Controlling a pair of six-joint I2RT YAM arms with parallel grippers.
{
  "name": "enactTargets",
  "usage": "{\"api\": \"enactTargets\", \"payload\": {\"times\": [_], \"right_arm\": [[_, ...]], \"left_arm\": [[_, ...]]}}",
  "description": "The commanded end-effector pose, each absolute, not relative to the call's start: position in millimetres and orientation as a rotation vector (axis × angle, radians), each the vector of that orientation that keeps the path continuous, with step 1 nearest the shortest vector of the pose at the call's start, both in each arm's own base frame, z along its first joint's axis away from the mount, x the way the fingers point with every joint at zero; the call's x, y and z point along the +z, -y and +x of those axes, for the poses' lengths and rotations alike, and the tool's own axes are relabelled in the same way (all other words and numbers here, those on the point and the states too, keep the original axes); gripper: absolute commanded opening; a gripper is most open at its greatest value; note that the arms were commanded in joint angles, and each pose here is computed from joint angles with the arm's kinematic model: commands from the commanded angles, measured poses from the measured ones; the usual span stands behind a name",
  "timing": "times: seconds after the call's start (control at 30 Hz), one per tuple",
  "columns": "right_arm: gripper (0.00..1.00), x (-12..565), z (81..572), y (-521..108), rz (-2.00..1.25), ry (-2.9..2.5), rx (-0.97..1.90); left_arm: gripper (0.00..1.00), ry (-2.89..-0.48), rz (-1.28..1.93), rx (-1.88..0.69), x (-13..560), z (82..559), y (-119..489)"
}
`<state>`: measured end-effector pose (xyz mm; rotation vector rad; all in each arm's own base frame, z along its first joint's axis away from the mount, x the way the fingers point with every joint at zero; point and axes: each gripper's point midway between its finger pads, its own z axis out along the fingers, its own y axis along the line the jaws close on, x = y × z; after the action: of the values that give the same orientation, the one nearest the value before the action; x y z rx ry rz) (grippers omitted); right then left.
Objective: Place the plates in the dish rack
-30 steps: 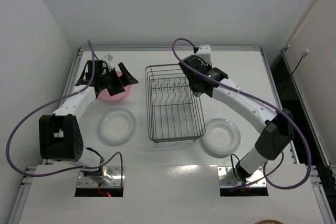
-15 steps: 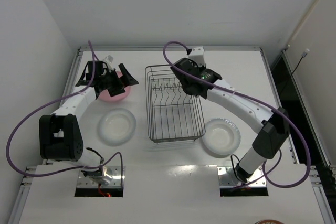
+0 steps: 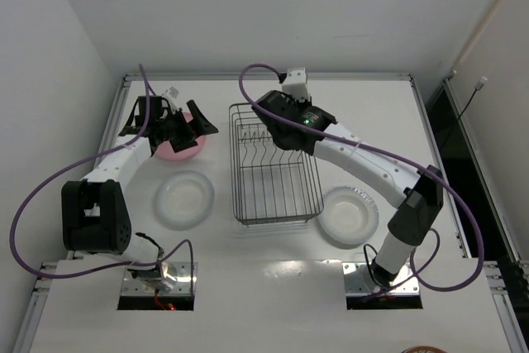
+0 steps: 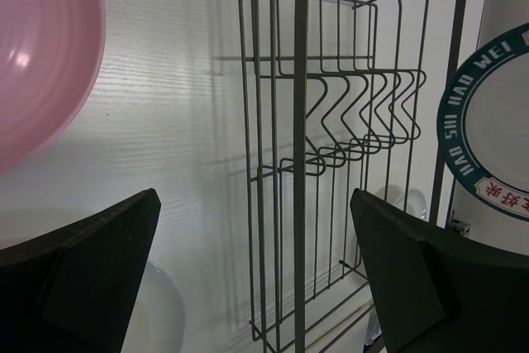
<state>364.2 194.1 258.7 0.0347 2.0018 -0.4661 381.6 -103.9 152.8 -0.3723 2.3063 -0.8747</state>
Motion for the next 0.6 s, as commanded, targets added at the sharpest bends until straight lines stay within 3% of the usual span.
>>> {"api": "enactTargets", "payload": {"times": [0.0,0.57], "right_arm": [[0.00,261.8,366.6,-189.2,0.074,-1.964,-0.508],[0.00,218.4,364.1,-181.5,0.064,-2.023,-0.544]], "left_arm": [[1.00,-2.256,-0.349,-0.893,166.8,384.3,104.0],[1.00,-2.256,-0.359,-0.898,167.1,384.3,104.3]]}}
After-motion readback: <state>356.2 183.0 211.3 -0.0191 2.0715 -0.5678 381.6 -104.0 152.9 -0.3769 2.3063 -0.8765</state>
